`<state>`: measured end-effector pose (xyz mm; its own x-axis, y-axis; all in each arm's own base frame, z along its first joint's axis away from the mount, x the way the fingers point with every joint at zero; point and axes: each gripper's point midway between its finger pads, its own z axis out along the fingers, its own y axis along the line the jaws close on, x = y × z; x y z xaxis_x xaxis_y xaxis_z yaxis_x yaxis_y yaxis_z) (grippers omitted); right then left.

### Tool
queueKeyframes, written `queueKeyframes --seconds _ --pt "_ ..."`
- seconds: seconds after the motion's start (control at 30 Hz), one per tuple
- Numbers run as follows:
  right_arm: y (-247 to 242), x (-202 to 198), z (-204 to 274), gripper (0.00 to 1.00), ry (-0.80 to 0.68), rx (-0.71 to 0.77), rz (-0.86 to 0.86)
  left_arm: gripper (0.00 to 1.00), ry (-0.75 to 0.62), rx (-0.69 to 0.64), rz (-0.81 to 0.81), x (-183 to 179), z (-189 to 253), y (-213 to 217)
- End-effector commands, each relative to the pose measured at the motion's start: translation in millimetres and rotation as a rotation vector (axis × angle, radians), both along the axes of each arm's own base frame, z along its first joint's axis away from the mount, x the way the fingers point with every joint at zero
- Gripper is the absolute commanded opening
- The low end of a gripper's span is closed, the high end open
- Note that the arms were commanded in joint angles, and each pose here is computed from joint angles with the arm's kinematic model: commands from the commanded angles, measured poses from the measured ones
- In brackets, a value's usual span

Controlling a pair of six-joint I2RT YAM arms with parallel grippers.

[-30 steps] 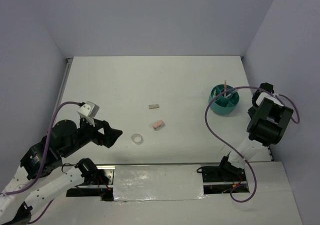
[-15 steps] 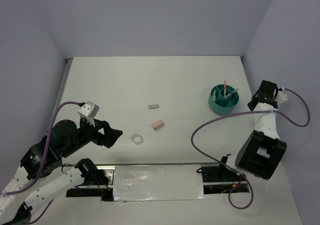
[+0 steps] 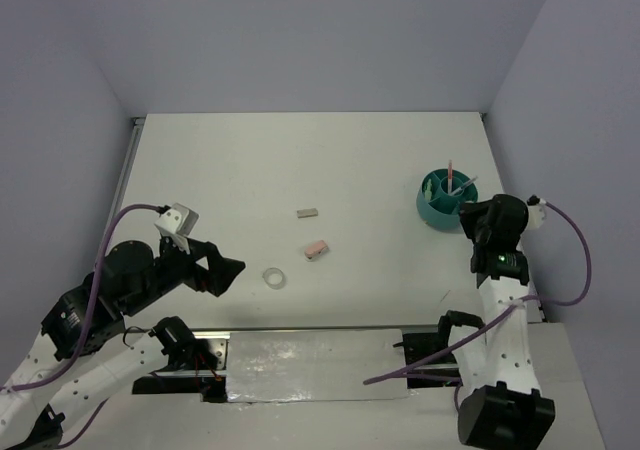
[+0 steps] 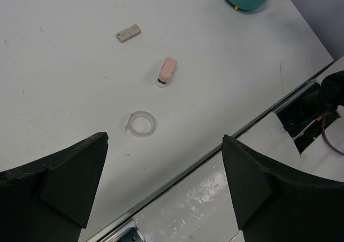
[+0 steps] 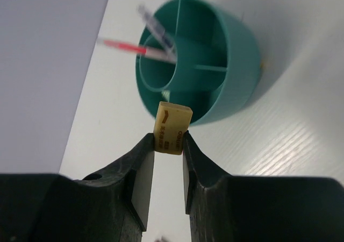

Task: Sort the stationery into containers
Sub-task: Place the stationery in the storage box.

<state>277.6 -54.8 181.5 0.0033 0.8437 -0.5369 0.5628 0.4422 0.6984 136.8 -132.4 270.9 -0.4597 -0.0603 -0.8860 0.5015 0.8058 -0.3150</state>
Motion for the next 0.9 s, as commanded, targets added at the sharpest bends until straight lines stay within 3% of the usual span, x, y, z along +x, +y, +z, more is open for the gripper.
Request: queueKeyframes --seconds 0.0,0.33,0.67,0.87 --pt "15.7 23.1 7.7 0.0 -0.067 0.093 -0.013 0.99 -0.053 -0.056 0.004 2.6 15.8 -2.3" --pt "18.3 39.4 -28.6 0.03 0.018 0.165 -0.052 0.99 -0.073 -0.084 -0.001 -2.0 19.8 0.4" --pt "13.4 56.4 -33.9 0.07 -0.001 0.162 -0.069 0.99 -0.072 -0.082 -0.019 -3.0 19.4 -2.5" --pt "12.4 61.5 -39.5 0.25 0.016 0.16 -0.065 0.99 -0.074 -0.084 -0.019 -3.5 19.5 -2.0"
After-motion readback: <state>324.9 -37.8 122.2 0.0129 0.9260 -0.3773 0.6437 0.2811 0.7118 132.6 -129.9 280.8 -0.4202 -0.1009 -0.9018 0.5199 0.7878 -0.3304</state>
